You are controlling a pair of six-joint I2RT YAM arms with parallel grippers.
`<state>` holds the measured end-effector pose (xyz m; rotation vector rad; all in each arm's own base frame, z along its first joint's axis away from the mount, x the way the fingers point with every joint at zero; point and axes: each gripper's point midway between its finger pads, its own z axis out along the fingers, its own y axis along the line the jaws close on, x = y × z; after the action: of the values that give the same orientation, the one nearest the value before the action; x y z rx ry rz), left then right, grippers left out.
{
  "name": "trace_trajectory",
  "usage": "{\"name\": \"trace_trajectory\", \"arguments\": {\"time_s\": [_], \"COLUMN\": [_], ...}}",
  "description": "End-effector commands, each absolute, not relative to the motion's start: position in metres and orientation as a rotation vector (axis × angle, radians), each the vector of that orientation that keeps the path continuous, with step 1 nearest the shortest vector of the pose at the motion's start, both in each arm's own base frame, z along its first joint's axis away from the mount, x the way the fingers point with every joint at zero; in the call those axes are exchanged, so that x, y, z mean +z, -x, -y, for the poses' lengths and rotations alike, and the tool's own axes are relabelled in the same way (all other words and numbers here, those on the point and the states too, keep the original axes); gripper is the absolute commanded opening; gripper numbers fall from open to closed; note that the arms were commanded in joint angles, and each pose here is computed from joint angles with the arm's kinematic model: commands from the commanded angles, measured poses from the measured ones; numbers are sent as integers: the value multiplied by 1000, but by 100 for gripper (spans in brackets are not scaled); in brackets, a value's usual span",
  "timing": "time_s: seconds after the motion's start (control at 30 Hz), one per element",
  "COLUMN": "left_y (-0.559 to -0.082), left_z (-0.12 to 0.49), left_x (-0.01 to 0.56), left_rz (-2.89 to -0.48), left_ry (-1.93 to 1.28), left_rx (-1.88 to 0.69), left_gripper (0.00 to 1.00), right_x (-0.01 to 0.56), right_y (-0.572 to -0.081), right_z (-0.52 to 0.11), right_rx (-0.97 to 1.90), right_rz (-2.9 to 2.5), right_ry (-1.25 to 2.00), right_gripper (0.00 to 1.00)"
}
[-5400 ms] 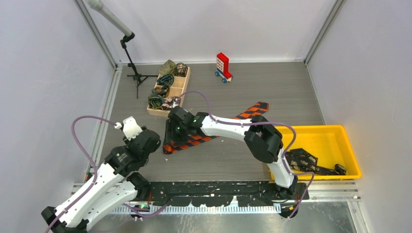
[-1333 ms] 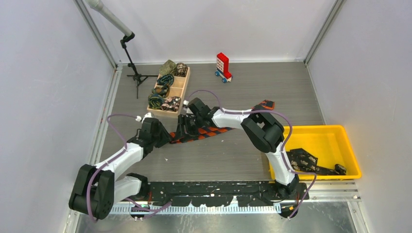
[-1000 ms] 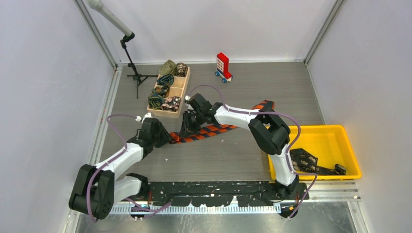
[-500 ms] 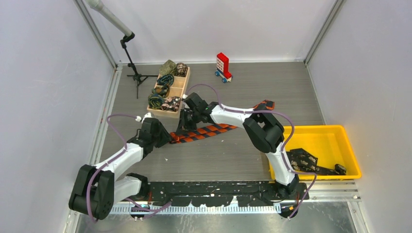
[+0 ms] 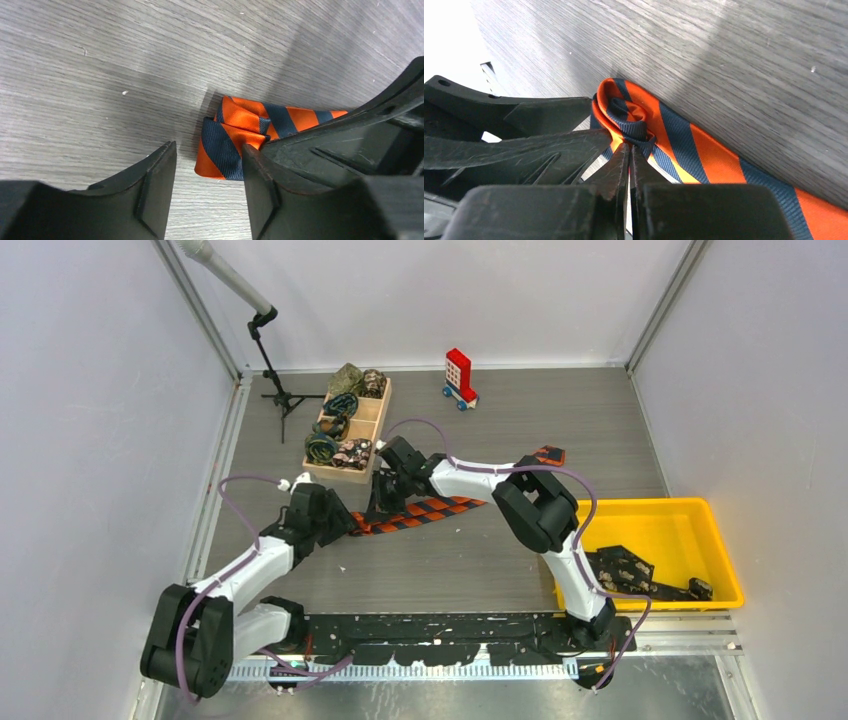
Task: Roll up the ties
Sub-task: Roll the tie at the center of the board.
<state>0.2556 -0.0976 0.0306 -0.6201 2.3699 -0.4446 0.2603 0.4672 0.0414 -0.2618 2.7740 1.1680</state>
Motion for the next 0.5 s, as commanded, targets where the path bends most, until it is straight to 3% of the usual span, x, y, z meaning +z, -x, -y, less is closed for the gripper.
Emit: {"name": "trace_trajectory", "arguments": {"time_s": [0.0, 0.47], "left_y": [-257, -265], "left_z": [96, 110], "left_x": [41, 38], "left_rz": [-2336, -2366], "left_ry": [595, 507], "left_rx": [-448, -518], "left_gripper": [56, 58], "right_x": [38, 17], "right_y": [-264, -258], "right_z": [-469, -459], "right_rx": [1157, 1141], "right_rz": [-2752, -2790], "right_ry": [289, 294], "right_gripper": [6, 4]}}
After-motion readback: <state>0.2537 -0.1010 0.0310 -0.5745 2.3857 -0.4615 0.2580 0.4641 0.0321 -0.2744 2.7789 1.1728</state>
